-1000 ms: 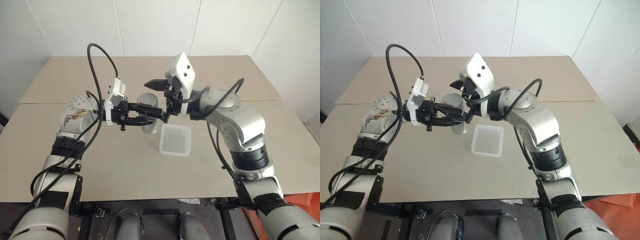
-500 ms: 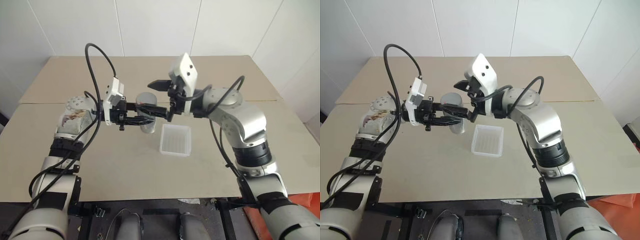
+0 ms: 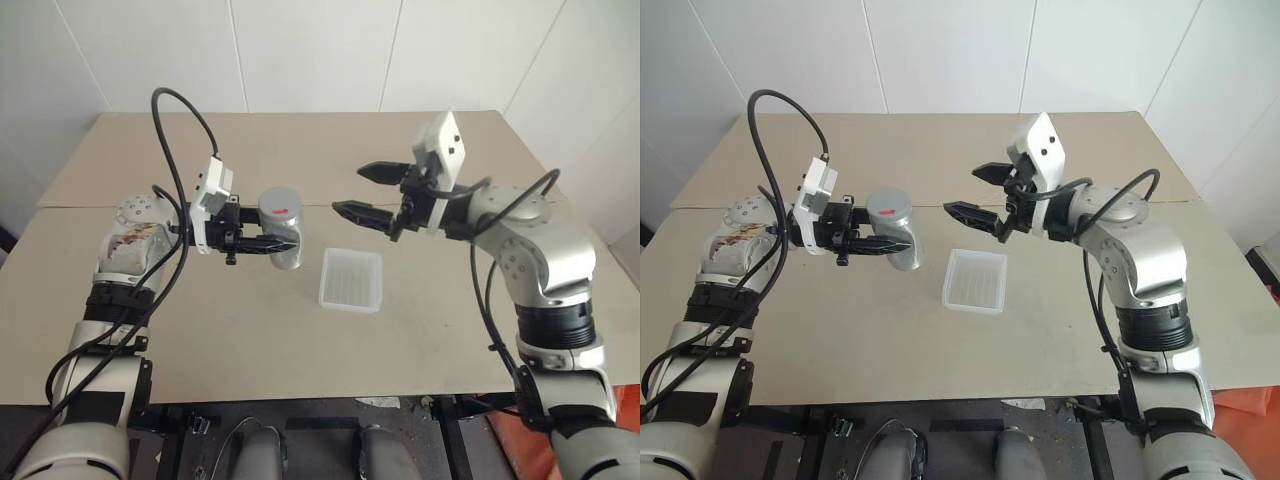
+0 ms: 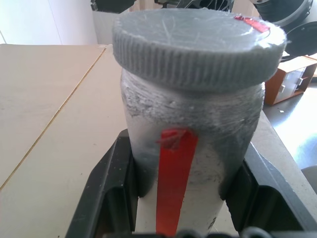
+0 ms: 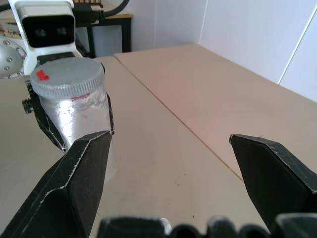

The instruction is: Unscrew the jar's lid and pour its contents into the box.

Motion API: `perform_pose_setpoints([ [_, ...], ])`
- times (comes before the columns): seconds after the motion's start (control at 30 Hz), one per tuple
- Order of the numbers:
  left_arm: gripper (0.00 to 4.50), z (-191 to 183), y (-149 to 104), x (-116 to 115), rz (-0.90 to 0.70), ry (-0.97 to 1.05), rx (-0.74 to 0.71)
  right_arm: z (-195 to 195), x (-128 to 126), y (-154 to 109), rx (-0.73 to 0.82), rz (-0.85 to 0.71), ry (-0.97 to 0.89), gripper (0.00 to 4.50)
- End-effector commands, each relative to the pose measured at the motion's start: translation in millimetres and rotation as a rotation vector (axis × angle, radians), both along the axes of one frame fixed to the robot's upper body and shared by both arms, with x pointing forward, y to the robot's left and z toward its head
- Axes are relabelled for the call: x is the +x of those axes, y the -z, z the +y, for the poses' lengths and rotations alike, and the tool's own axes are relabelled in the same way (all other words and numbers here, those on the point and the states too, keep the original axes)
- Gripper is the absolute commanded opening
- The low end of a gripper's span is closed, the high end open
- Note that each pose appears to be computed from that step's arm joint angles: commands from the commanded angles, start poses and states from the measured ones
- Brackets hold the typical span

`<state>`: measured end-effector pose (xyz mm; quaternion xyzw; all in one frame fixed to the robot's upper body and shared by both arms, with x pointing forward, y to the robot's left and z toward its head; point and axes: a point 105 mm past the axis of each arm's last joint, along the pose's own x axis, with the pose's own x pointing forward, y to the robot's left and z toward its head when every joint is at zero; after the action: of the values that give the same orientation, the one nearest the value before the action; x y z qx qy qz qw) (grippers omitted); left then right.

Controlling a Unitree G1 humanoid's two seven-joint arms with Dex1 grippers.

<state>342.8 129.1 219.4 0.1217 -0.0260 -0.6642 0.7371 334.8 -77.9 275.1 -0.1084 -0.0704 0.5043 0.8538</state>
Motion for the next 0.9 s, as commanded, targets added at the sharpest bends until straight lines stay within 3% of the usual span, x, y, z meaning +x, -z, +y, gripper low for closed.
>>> perform_pose_setpoints([
  [0.03, 1.93, -4, -11, 3, -0.045, -0.007, -0.022, 16, -25, -34, 0.048, -0.099, -0.099, 4.48],
  [0.2, 1.93, -16, -12, 8, -0.047, 0.007, -0.039, 58, -34, -35, 0.047, -0.116, -0.174, 4.48],
  [0.47, 1.93, -20, -12, 9, -0.052, 0.016, -0.043, 90, -12, -22, -0.029, -0.115, -0.055, 4.48],
  [0.9, 1.93, -11, -13, 3, -0.054, 0.015, -0.035, 67, 8, -12, -0.045, -0.09, 0.007, 4.48],
])
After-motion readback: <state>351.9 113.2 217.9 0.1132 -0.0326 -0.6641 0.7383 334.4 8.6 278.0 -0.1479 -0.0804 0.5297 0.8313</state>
